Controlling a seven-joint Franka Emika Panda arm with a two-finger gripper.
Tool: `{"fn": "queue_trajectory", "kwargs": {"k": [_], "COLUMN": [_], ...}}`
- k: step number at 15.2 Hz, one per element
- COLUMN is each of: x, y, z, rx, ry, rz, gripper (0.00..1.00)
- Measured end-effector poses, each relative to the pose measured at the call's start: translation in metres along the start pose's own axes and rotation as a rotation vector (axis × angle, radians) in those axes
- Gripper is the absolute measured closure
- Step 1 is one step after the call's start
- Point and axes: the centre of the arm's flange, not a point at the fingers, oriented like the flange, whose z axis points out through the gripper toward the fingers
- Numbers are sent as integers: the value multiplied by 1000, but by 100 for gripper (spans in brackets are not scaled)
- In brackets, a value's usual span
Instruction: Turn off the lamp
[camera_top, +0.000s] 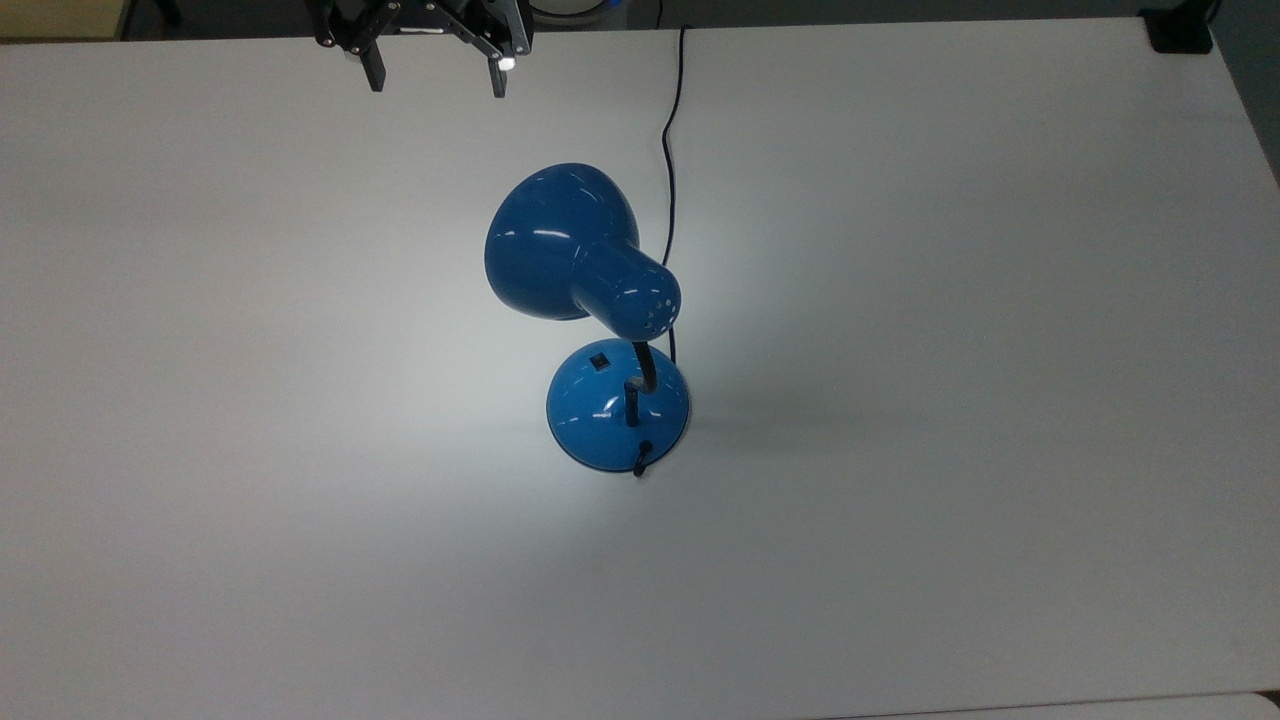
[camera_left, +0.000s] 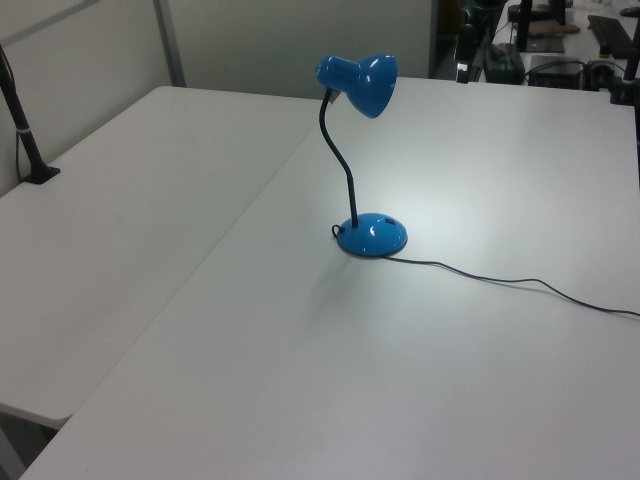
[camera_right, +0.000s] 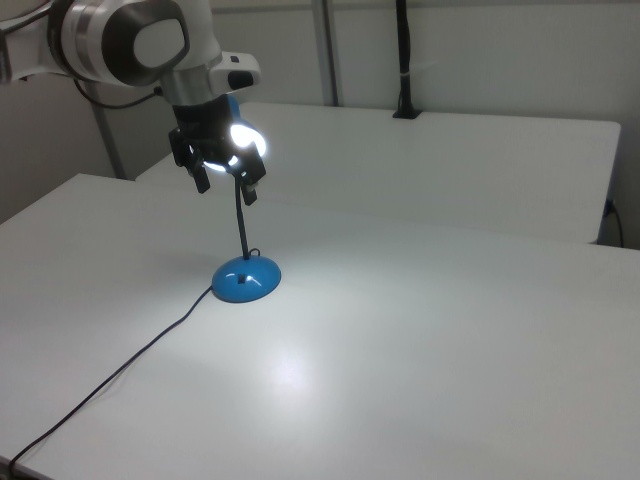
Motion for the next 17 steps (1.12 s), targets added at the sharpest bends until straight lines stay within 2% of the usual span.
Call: {"fn": "queue_trajectory", "kwargs": {"k": [13, 15, 17], "x": [0, -1, -2], "y": [-1, -1, -1], "z": [0, 2, 4], "rx": [0, 1, 2], "ry": [-2, -12, -23], "rz": [-2, -32, -109], "gripper": [0, 0, 0]}}
